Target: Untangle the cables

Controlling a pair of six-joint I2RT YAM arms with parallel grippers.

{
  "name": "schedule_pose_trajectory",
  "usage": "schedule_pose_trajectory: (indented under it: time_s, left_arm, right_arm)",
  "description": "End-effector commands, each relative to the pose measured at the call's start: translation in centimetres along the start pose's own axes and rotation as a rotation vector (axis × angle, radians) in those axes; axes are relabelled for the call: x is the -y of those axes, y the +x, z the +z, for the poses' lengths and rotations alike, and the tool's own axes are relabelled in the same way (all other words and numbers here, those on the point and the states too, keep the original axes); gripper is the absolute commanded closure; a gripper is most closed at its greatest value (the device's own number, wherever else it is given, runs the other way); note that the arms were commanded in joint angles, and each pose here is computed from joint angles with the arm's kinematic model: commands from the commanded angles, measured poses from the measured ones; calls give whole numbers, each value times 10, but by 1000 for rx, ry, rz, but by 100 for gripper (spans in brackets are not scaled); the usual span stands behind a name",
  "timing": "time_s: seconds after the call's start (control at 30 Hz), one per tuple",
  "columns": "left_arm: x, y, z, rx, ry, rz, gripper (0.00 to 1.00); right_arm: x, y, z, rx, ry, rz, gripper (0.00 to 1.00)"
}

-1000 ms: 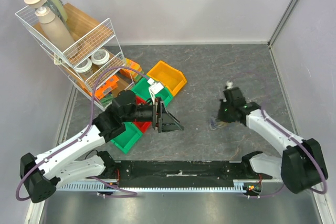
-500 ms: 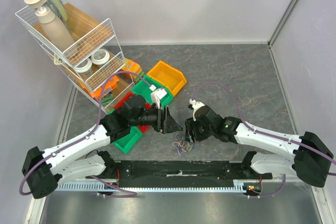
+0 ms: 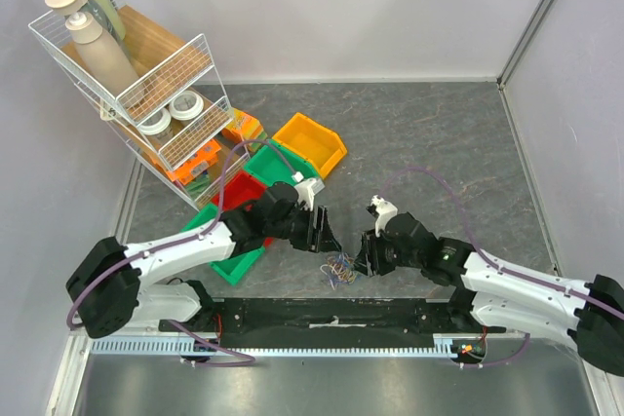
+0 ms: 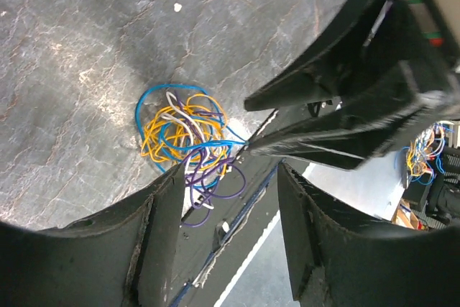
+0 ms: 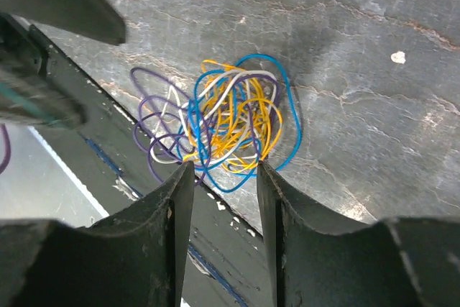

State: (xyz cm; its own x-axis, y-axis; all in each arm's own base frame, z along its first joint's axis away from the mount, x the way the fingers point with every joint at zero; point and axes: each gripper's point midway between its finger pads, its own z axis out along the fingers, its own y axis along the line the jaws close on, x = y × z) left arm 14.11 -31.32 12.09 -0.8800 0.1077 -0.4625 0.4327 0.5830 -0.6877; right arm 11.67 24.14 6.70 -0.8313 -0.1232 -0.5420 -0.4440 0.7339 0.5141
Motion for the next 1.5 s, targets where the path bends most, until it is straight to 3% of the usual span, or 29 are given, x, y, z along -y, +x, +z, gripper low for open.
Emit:
schedule_pose_trajectory:
  time_s: [0.0, 0.1, 0.33, 0.5, 0.63, 0.7, 0.83, 0.93, 1.23, 1.47]
  left_arm:
    - [-8, 2, 13, 4, 0, 51, 39]
    - [-11, 10, 22, -27, 7, 49, 36]
    - [-7, 24, 31, -71, 17, 54, 46]
    - [-2, 22, 27, -63, 24, 64, 74]
    - [15, 9, 19, -26, 54, 108, 98]
    - [18, 8, 13, -31, 50, 114, 98]
    - [40, -14, -2, 0, 52, 160, 98]
    - [62, -41, -27, 80, 45, 224, 98]
    - [129, -128, -164, 570, 36, 395, 98]
    - [179, -142, -236, 693, 143, 446, 98]
  right_arm:
    - [-21, -13, -4, 75, -113, -4, 51]
    - [-25, -9, 0, 59, -143, -10, 50]
    - [-22, -1, 9, 33, -149, 1, 50]
    - [-19, -2, 15, 44, -137, 16, 57]
    - [-9, 0, 24, 39, -87, 46, 80]
    - [-5, 0, 28, 34, -64, 56, 93]
    - [6, 0, 31, 46, -2, 95, 100]
    - [16, -3, 29, 78, 58, 135, 100]
    - [84, -35, -16, 273, 410, 305, 100]
    - [147, -66, -78, 409, 690, 489, 100]
